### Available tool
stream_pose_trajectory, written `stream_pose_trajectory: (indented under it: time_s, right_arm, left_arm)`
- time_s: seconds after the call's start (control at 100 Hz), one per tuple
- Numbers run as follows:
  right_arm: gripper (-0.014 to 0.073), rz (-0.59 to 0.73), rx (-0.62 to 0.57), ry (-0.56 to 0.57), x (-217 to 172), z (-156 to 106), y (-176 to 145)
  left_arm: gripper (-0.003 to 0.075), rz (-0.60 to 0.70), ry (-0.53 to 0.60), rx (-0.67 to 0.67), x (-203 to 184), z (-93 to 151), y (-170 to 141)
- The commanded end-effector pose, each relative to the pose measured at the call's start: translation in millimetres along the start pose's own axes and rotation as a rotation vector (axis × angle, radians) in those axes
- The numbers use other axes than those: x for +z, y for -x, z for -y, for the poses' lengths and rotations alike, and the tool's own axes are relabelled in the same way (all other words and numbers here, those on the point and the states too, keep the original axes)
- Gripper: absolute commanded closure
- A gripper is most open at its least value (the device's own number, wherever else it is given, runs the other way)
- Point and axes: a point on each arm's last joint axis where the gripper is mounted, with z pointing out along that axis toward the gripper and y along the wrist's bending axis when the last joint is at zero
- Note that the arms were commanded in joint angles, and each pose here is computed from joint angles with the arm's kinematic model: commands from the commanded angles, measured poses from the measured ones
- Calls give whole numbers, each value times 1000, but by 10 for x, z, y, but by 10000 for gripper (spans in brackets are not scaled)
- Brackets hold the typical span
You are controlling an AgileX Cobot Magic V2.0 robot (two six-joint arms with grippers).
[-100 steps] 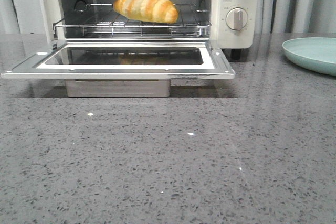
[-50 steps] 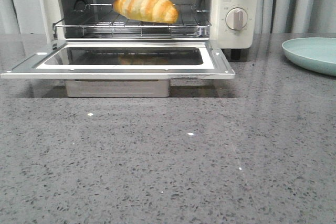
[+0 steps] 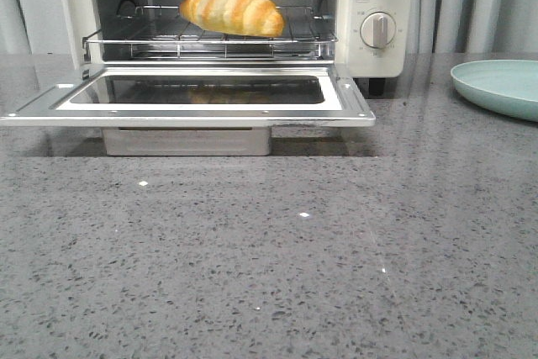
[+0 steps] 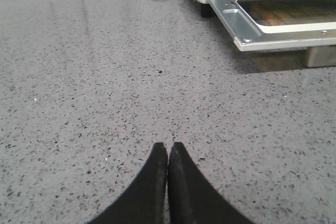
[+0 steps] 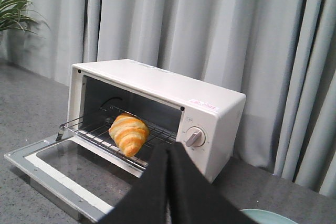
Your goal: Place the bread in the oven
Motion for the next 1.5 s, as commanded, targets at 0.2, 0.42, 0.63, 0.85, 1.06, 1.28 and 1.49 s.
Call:
stream_pose_trajectory:
  time_s: [0.2, 0.42, 0.63, 0.85, 1.06, 1.28, 1.49]
  right_arm:
    - [662, 77, -21, -1, -2, 9, 119]
    - [662, 52, -27, -8, 20, -10, 56]
    - [662, -71, -188, -157, 109, -63, -365]
    - [662, -57, 27, -199, 273, -280, -1053]
    - [662, -98, 127, -347, 175, -322, -1661]
    - [662, -196, 218, -481, 15, -317, -1888]
    - [662, -391, 172, -466, -55, -363, -2047]
  left_arm:
    - [741, 71, 10, -2, 1, -7, 0]
    - [741, 71, 10, -2, 1, -7, 0]
    - [742, 71, 10, -2, 1, -7, 0]
    - [741, 71, 10, -2, 1, -7, 0]
    - [741, 71, 10, -2, 1, -7, 0]
    - [741, 71, 10, -2, 1, -7, 0]
    - [741, 71, 10, -2, 1, -7, 0]
